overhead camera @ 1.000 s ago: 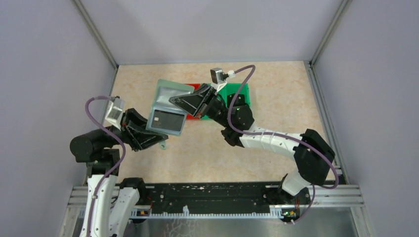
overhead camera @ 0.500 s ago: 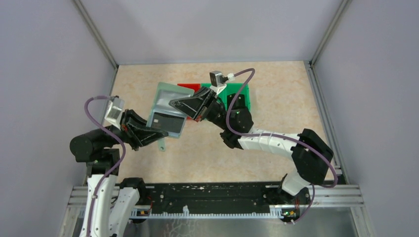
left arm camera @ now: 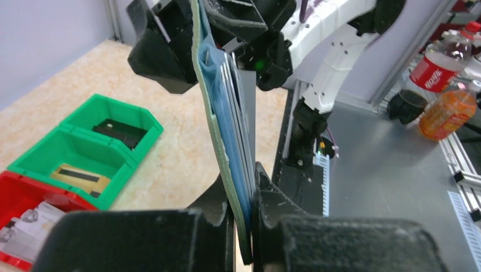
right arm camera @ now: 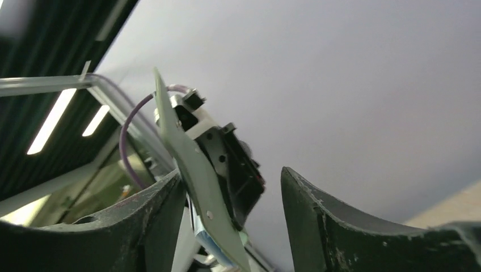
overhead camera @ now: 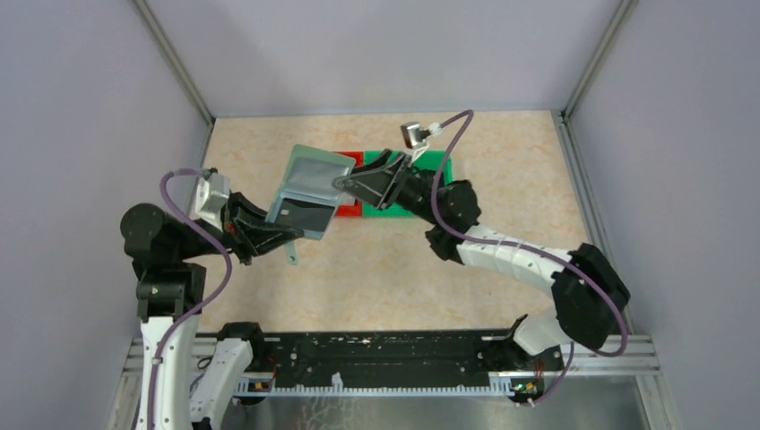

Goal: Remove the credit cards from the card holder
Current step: Remove the credit card from the card holder.

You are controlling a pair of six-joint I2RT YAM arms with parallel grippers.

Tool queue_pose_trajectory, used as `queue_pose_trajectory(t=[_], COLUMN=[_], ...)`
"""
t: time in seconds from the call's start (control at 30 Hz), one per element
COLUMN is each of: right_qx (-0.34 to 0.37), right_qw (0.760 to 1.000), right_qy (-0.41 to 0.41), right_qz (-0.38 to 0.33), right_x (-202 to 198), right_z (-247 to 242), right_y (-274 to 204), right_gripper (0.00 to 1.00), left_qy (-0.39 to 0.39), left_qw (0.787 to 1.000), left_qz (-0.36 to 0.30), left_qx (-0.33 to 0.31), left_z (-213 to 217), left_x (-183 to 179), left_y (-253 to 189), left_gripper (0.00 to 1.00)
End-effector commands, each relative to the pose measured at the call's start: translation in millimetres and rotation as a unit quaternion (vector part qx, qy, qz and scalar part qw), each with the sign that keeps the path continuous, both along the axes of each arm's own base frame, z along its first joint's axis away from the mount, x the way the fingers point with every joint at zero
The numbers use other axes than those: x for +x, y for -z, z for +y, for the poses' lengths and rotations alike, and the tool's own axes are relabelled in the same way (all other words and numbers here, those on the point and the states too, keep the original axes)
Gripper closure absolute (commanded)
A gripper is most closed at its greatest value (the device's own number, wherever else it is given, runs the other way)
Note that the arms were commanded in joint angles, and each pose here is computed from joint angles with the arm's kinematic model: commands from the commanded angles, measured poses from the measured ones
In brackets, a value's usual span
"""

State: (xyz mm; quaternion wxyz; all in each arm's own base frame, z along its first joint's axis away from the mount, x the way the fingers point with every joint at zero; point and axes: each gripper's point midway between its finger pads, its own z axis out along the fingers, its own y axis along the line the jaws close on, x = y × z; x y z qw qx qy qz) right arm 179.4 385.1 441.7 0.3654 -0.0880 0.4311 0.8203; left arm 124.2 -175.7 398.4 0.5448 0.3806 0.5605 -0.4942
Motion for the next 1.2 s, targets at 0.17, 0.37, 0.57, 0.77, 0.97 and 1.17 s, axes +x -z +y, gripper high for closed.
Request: queue_pose_trajectory(t=[0.17, 0.37, 0.57, 0.77, 0.97, 1.17], right_qx=[-0.158, -0.212, -0.239, -0.206, -0.223, -0.220], right_qw=[0.977, 0.960, 0.956, 0.956, 0.950, 0.949], right_qy=[0.131, 0.135, 0.044, -0.113, -0.145, -0.146], right_qz=[-0.065, -0.125, -0.166, -0.176, -0.167, -0.171], right_x=[39, 25, -10, -42, -37, -34], right_z=[-95, -103, -65, -33, -15, -5], right_y=[1, -23, 0, 23, 42, 43], right_gripper=[0.32, 0.35, 0.36, 0.36, 0.39, 0.41], left_qy=[-0.039, -0.090, -0.079, -0.011, 0.025, 0.045], left_qw=[0.993, 0.980, 0.968, 0.968, 0.969, 0.971], left_qz=[0.033, 0.100, 0.158, 0.167, 0.169, 0.167], left_qx=[0.106, 0.144, 0.179, 0.185, 0.179, 0.164], left_z=[12, 23, 28, 23, 20, 16], left_x=[39, 67, 71, 48, 36, 34], left_y=[51, 79, 103, 103, 97, 90], left_gripper=[1.00, 1.00, 1.00, 1.00, 1.00, 1.00])
